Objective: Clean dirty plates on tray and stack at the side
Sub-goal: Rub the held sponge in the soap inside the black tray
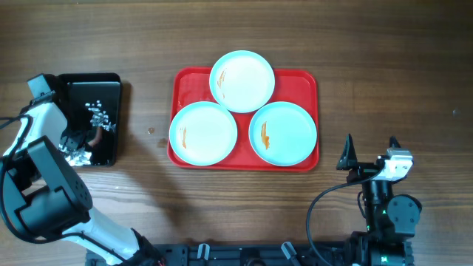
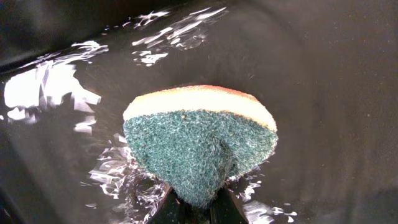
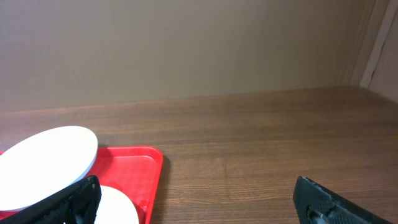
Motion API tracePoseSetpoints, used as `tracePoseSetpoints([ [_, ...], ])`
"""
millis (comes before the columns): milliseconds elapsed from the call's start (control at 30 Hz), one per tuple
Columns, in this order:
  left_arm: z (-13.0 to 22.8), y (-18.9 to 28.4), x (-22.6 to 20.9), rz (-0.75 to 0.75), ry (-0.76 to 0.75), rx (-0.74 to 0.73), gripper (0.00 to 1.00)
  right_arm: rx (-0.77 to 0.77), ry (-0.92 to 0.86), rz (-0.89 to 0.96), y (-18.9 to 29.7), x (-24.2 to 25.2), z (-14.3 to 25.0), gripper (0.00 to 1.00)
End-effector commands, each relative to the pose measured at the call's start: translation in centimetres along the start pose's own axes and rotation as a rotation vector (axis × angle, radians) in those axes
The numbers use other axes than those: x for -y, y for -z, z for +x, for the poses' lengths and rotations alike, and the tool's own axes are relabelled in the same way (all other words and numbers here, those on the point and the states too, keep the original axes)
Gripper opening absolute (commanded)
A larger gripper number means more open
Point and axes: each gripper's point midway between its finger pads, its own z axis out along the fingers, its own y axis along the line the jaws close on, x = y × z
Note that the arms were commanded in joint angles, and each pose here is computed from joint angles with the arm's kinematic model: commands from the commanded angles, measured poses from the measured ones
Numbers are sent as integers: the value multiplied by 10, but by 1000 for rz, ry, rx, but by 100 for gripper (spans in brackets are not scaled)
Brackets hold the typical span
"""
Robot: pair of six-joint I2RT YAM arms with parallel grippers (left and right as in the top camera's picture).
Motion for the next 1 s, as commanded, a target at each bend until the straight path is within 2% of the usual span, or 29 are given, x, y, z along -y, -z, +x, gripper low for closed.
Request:
tracePoseSetpoints([
  [0, 4, 12, 10, 67, 2, -15, 4, 3, -8, -12, 0, -2, 1, 100],
  [400, -11, 76, 36, 254, 3, 69, 4, 3, -7, -11, 0, -1, 1, 100],
  [733, -7, 51, 20, 119, -17, 104, 4, 3, -8, -11, 0, -1, 1, 100],
  [967, 7, 11, 10, 36, -29, 33, 4, 3, -8, -12, 0, -2, 1, 100],
])
